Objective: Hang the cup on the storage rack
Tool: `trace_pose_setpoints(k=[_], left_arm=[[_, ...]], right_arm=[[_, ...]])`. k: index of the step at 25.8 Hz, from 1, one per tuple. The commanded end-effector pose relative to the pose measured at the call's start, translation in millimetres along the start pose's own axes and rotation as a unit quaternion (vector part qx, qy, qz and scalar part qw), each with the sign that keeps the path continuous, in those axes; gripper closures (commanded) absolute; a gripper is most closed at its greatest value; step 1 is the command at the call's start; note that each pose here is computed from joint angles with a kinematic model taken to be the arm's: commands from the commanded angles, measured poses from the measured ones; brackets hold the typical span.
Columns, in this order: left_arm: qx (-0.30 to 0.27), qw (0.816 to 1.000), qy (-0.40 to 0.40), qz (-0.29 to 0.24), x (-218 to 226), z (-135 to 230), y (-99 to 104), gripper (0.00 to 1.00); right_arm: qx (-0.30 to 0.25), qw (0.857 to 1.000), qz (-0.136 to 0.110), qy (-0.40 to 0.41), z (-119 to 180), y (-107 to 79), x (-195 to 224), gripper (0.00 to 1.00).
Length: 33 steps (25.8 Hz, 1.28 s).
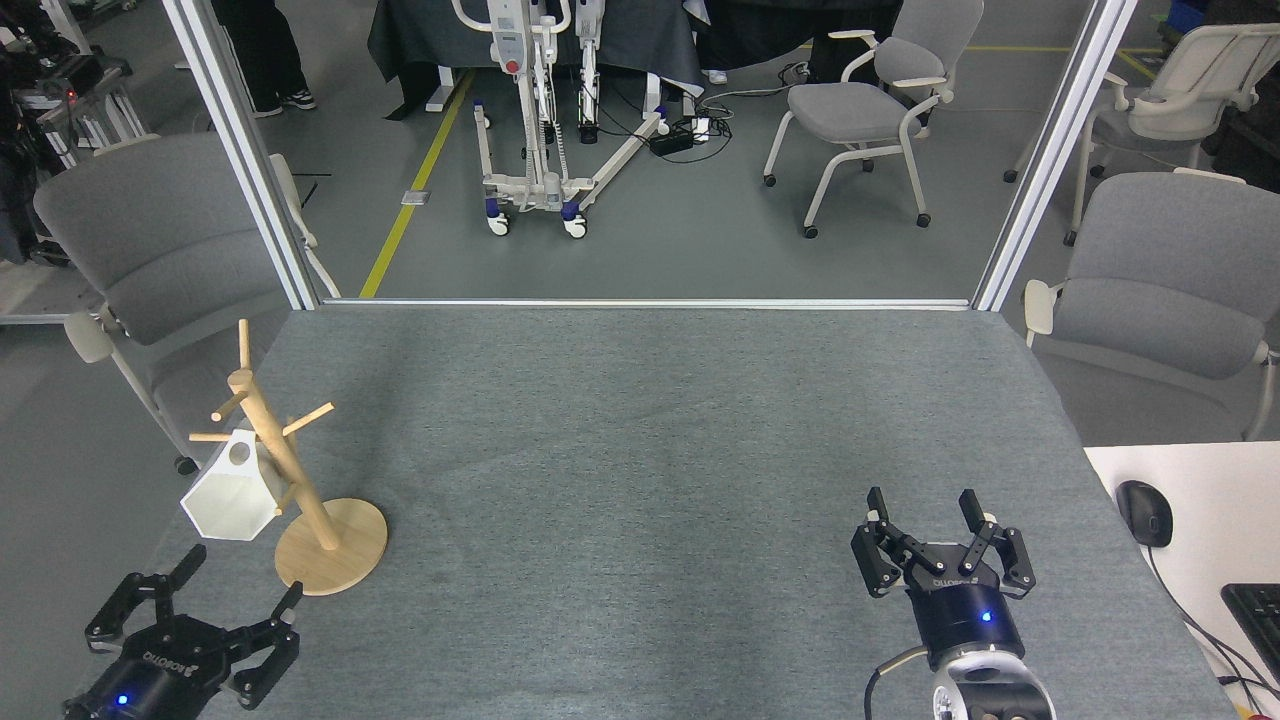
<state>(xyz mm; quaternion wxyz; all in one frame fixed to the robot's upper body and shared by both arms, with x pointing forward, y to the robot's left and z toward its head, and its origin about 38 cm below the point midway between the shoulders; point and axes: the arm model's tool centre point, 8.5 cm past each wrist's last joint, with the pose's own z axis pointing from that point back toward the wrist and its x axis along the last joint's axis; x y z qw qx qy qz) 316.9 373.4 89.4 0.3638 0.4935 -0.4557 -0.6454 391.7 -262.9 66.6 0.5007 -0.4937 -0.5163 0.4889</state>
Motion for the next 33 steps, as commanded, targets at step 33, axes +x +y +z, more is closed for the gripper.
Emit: trace_pose_setpoints(k=[33], left_arm=[[0.083,0.978,0.055,0.183,162.4,-153.5,75.8,0.01]], right_arm=[[0.001,1.000,-0.012,-0.001,-11.2,-0.7,6.9,0.00]])
